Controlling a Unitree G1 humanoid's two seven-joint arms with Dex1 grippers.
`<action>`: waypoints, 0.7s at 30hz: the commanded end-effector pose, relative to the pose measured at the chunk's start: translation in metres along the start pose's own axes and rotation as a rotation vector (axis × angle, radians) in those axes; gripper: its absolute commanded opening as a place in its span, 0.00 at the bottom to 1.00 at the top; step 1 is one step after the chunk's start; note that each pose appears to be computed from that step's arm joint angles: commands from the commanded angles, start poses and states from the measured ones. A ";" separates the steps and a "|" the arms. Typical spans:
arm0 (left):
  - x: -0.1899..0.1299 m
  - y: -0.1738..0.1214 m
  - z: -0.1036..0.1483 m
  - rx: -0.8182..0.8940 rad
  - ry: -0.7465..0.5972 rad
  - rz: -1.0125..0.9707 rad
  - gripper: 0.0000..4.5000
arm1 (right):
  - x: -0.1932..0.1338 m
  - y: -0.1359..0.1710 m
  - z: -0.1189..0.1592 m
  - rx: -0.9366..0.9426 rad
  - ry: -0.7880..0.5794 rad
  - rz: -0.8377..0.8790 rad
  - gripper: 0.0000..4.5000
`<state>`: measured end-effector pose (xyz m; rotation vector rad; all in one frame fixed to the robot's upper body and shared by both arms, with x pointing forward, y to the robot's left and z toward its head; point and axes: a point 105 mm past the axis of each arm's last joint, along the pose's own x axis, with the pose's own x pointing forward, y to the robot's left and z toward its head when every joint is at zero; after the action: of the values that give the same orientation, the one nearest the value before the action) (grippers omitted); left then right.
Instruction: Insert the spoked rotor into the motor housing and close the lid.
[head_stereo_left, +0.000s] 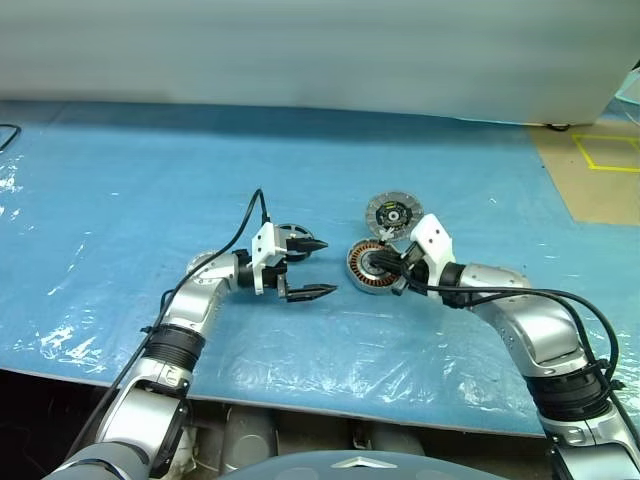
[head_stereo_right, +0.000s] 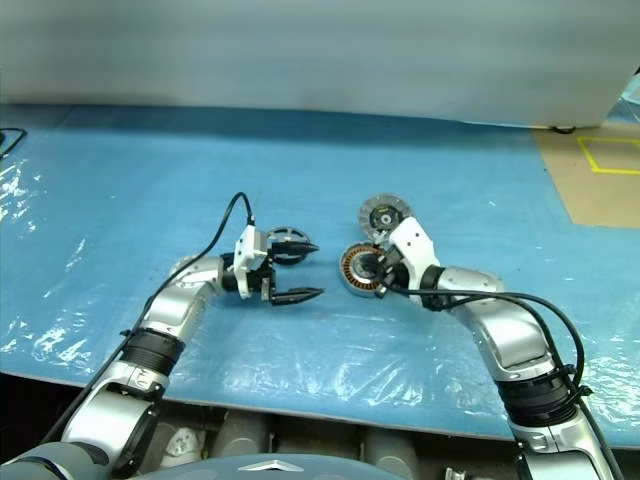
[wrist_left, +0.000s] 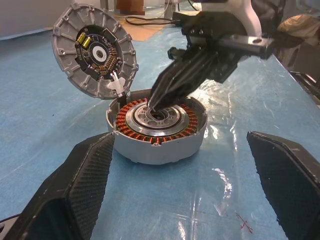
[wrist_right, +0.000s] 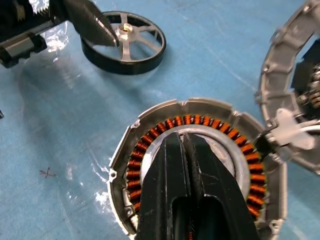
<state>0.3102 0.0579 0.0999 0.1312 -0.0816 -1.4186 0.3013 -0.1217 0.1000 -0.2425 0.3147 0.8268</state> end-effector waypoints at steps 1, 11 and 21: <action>0.003 0.000 0.011 0.031 -0.030 -0.012 1.00 | 0.002 -0.001 0.008 -0.028 -0.036 -0.030 0.00; 0.005 -0.002 0.012 0.028 -0.033 -0.019 1.00 | 0.005 -0.005 -0.009 0.040 -0.037 -0.078 0.00; 0.006 -0.002 0.011 0.024 -0.033 -0.023 1.00 | -0.011 -0.009 -0.028 0.215 -0.106 -0.091 0.00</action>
<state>0.3085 0.0536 0.1015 0.1195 -0.0836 -1.4322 0.2973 -0.1384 0.0840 -0.0184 0.2728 0.7222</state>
